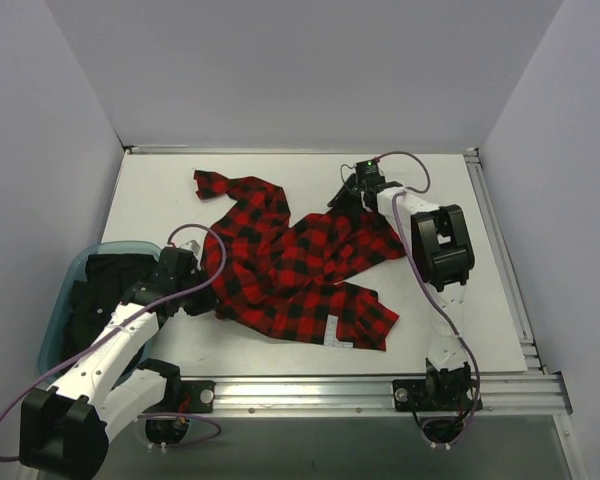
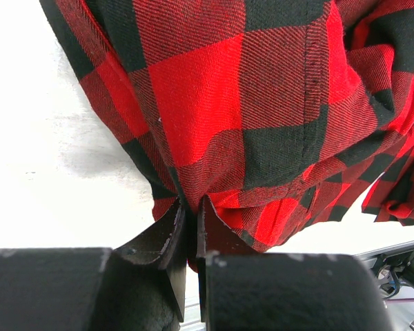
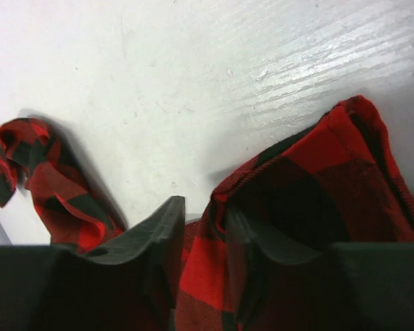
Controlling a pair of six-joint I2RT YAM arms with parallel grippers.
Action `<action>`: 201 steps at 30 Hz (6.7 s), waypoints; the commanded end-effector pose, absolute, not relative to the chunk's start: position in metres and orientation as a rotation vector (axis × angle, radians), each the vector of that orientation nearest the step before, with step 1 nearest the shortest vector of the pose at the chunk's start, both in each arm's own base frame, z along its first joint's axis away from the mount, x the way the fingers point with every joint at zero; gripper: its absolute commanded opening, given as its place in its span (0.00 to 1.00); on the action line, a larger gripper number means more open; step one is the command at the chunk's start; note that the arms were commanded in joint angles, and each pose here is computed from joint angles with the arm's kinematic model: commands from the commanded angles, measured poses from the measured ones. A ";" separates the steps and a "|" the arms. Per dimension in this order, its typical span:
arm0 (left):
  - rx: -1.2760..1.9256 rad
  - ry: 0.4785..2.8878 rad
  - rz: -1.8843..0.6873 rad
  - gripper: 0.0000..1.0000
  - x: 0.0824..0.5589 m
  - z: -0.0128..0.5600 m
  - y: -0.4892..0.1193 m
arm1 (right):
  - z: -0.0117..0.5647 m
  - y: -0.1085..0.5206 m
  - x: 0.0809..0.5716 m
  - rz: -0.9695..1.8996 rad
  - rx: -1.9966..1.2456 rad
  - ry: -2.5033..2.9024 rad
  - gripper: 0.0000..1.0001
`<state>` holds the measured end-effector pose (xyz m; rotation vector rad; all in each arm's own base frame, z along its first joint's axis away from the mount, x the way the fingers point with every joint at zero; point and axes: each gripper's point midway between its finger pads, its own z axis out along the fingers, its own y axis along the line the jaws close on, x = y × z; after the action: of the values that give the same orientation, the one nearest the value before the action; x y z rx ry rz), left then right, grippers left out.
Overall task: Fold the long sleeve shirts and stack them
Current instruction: Flatten the shirt out
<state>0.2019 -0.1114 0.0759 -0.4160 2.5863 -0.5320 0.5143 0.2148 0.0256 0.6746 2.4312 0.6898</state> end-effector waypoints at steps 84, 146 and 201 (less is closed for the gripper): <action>-0.240 2.662 -0.450 0.79 0.438 -0.002 -0.221 | 0.025 0.197 0.109 0.003 -0.939 2.874 0.00; -0.061 2.327 -0.286 0.96 0.310 0.142 -0.118 | 0.053 0.089 0.361 0.437 0.672 2.611 0.60; -0.223 2.390 -0.408 0.84 0.341 0.132 -0.150 | 0.134 0.064 0.334 0.248 0.479 2.429 0.54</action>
<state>0.3048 -0.1297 0.1032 -0.1874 2.5047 -0.3331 0.2974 0.0619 0.1312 0.5534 2.4561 0.2581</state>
